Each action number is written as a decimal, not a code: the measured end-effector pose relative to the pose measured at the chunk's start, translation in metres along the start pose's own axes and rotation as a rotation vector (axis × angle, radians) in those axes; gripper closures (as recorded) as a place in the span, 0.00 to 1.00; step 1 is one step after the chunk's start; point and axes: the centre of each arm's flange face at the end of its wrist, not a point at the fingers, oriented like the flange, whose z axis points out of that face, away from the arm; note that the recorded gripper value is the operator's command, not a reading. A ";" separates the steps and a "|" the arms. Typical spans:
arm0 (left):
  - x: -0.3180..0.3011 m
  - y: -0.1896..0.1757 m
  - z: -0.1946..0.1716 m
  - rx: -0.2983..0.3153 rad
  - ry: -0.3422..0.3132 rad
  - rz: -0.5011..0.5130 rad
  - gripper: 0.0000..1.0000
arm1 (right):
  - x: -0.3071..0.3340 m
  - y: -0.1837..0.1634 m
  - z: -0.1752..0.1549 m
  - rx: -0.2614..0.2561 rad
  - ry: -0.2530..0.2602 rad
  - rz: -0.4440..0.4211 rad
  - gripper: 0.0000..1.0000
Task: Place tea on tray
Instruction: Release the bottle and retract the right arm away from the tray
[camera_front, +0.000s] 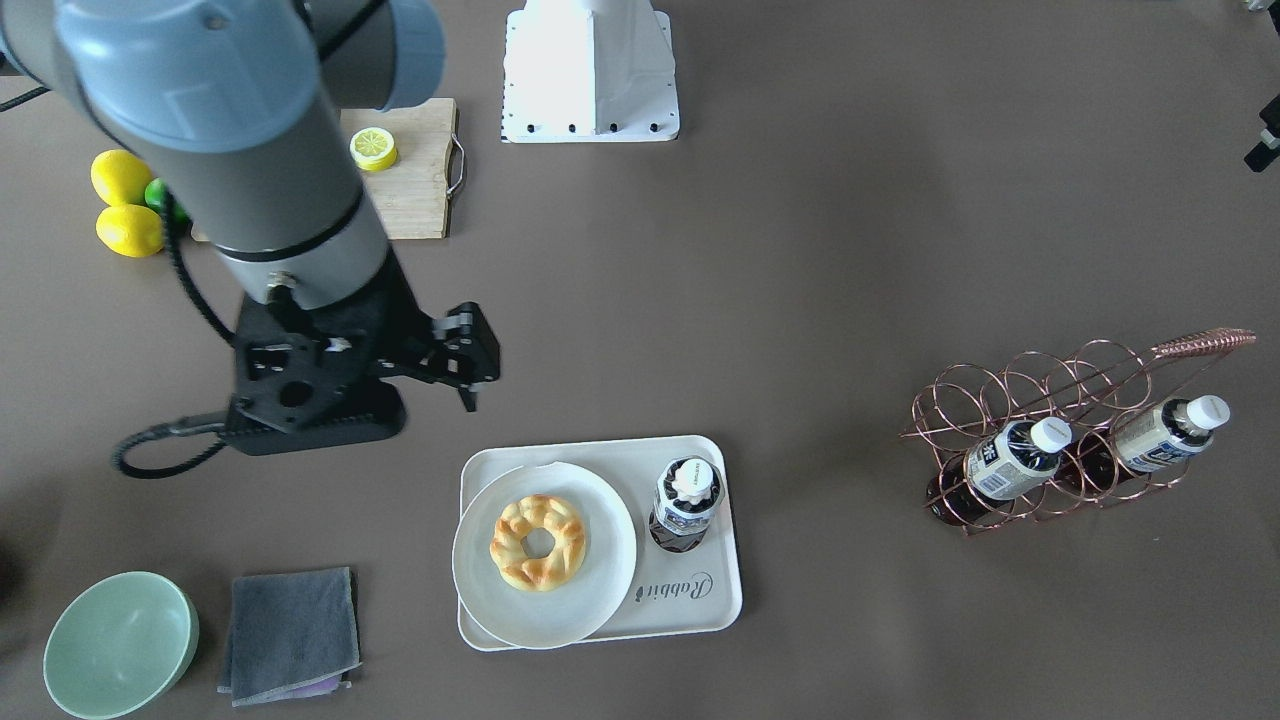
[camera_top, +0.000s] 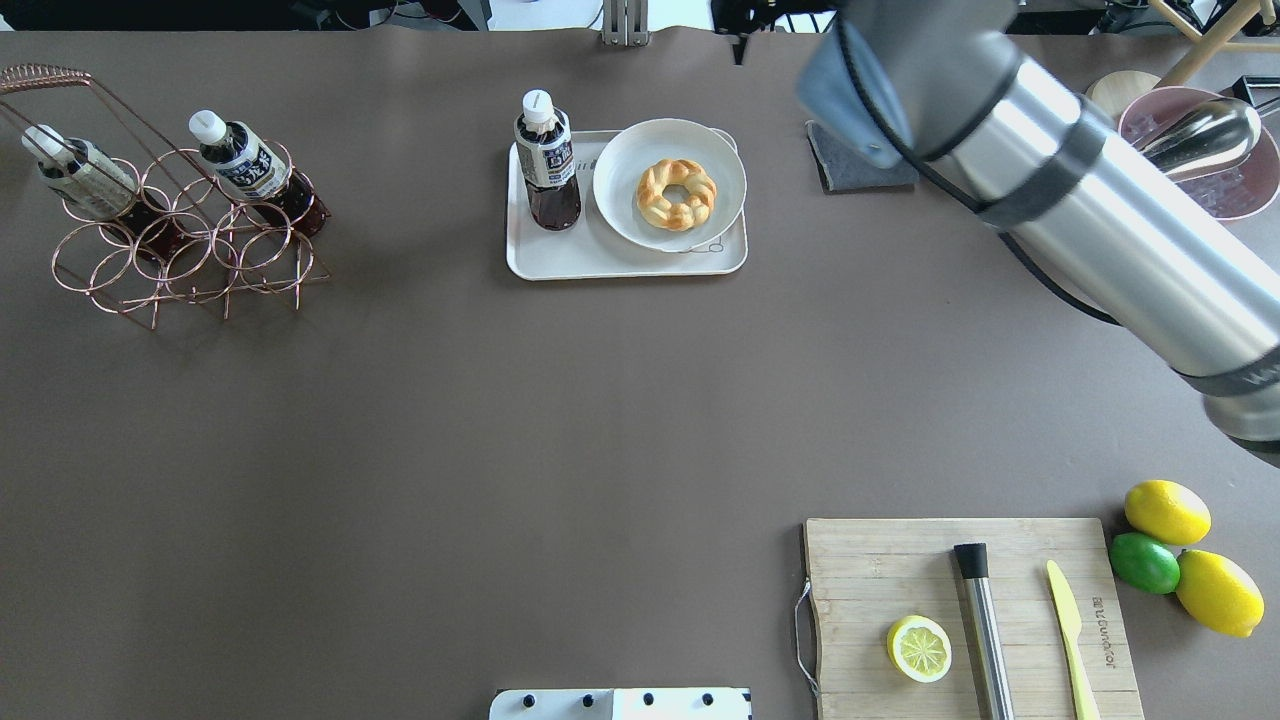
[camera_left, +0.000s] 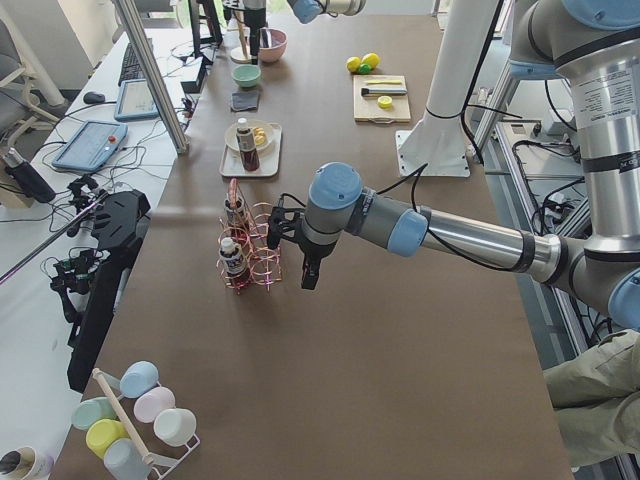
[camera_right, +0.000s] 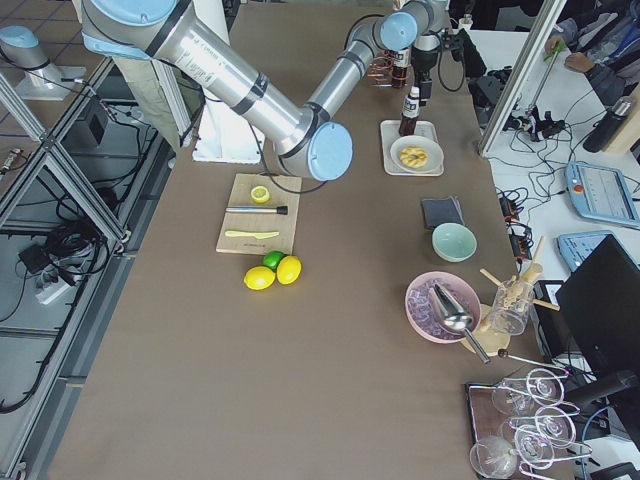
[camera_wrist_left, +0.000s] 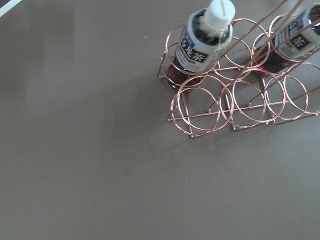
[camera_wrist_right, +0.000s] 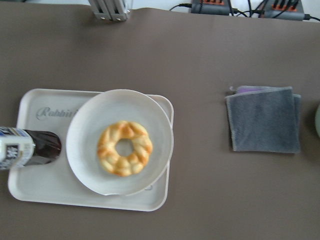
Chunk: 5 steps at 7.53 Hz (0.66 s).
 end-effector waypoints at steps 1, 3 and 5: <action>-0.009 -0.002 0.000 -0.023 -0.016 -0.011 0.06 | 0.080 0.031 0.006 -0.012 0.014 -0.056 0.01; -0.021 -0.011 0.001 -0.086 -0.085 -0.001 0.03 | 0.224 0.091 0.022 -0.055 0.071 -0.120 0.01; -0.028 -0.013 0.001 -0.149 -0.111 0.077 0.03 | 0.353 0.133 0.040 -0.126 0.129 -0.169 0.01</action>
